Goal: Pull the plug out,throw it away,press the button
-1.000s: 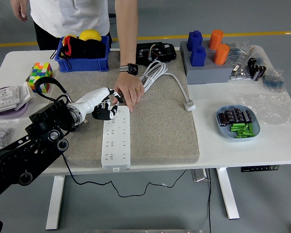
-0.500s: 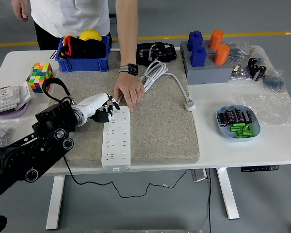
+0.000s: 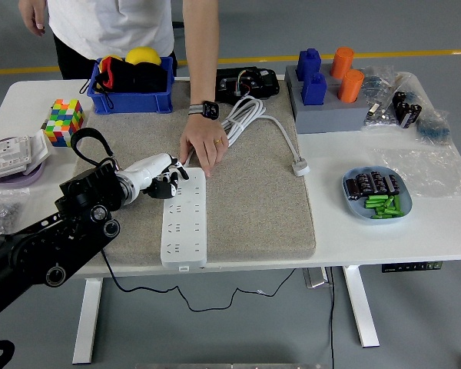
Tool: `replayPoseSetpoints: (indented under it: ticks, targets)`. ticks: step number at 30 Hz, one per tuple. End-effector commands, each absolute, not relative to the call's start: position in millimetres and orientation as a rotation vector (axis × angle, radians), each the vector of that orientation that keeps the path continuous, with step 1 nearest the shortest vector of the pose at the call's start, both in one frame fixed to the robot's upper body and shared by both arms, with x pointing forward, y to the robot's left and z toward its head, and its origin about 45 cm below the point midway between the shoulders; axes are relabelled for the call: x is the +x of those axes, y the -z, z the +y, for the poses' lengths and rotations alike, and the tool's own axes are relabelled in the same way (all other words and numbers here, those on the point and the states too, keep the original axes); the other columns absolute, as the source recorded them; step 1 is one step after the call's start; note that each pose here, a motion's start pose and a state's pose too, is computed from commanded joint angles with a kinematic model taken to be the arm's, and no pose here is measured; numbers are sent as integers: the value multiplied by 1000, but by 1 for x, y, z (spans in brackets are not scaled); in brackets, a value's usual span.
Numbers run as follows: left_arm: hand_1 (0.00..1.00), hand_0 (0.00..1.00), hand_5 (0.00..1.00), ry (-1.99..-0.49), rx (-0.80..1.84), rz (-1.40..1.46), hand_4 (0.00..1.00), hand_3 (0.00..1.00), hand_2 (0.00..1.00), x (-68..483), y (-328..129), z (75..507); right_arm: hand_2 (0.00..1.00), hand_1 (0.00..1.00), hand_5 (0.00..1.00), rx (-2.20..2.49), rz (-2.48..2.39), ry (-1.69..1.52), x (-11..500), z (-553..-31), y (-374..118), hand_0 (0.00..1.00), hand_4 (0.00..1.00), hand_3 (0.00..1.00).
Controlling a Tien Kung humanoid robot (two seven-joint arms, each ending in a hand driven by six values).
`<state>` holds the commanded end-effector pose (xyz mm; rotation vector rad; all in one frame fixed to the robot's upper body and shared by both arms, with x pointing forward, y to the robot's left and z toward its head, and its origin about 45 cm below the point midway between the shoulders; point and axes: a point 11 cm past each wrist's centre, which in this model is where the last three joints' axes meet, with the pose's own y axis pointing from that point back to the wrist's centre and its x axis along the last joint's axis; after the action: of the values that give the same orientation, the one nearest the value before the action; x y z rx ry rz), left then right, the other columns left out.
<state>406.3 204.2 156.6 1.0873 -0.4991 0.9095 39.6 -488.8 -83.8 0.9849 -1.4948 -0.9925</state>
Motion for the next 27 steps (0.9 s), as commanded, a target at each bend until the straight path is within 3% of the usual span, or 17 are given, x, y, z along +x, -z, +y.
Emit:
replayPoseSetpoints:
  ticks: [27]
  targets:
    - [21,10,2,-933,1064,-483,2,657,118,410,-155,206,664,681,667,985,-1500,998,39,-487,85,810,779,672]
